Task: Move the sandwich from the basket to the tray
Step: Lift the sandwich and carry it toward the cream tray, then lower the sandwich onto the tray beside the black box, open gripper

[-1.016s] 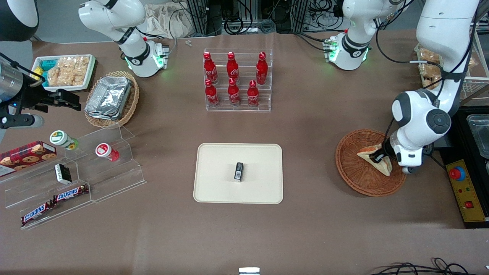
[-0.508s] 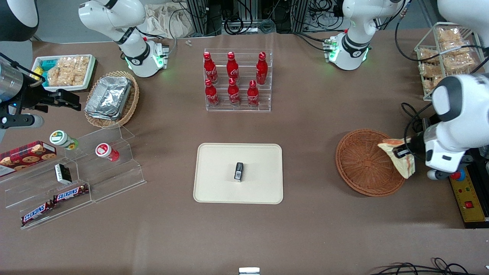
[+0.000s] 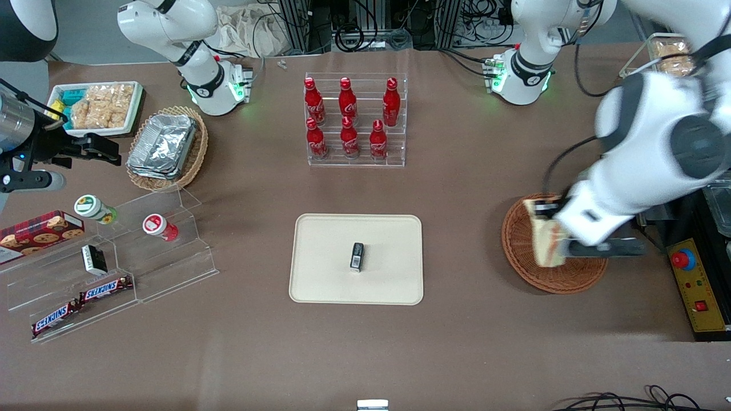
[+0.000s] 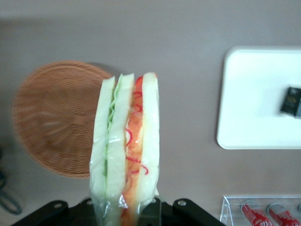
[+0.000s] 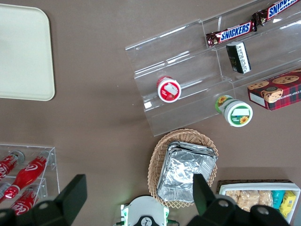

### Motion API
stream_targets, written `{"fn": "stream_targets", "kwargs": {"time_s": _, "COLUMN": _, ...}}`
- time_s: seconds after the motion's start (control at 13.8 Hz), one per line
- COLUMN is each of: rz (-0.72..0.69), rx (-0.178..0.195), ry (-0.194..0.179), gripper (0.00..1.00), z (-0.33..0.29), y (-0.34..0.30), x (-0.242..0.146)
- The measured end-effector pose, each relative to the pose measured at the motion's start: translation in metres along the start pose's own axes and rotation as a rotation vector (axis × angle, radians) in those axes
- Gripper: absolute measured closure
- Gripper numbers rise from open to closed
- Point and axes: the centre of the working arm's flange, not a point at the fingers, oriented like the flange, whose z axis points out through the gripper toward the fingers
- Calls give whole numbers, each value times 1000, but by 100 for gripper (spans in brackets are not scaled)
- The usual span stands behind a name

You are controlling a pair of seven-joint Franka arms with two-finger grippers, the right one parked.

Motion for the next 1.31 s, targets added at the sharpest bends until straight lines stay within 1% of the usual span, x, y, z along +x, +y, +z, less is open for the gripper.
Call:
{"fn": "stream_targets", "kwargs": {"time_s": 0.07, "rz": 30, "rx": 5, "ry": -16, "gripper": 79, "z": 24, "y": 33, "x": 5}}
{"fn": "stream_targets", "kwargs": {"time_s": 0.15, "rz": 47, "rx": 5, "ry": -17, "gripper": 79, "z": 50, "y": 65, "x": 13}}
{"fn": "stream_targets", "kwargs": {"time_s": 0.22, "rz": 58, "rx": 0, "ry": -7, "gripper": 79, "z": 75, "y": 94, "x": 19}}
{"fn": "stream_targets", "kwargs": {"time_s": 0.36, "rz": 56, "rx": -17, "ry": 29, "gripper": 79, "z": 122, "y": 145, "x": 28}}
{"fn": "stream_targets", "kwargs": {"time_s": 0.44, "rz": 58, "rx": -23, "ry": 37, "gripper": 79, "z": 146, "y": 165, "x": 29}}
{"fn": "stream_targets", "kwargs": {"time_s": 0.51, "rz": 67, "rx": -23, "ry": 36, "gripper": 79, "z": 167, "y": 180, "x": 28}}
{"fn": "stream_targets", "kwargs": {"time_s": 0.65, "rz": 74, "rx": -25, "ry": 35, "gripper": 79, "z": 200, "y": 198, "x": 28}}
{"fn": "stream_targets", "kwargs": {"time_s": 0.94, "rz": 68, "rx": -35, "ry": 50, "gripper": 79, "z": 240, "y": 200, "x": 38}}
{"fn": "stream_targets", "kwargs": {"time_s": 1.09, "rz": 78, "rx": -33, "ry": 44, "gripper": 79, "z": 254, "y": 208, "x": 35}}
{"fn": "stream_targets", "kwargs": {"time_s": 1.31, "rz": 87, "rx": -35, "ry": 49, "gripper": 80, "z": 263, "y": 215, "x": 33}}
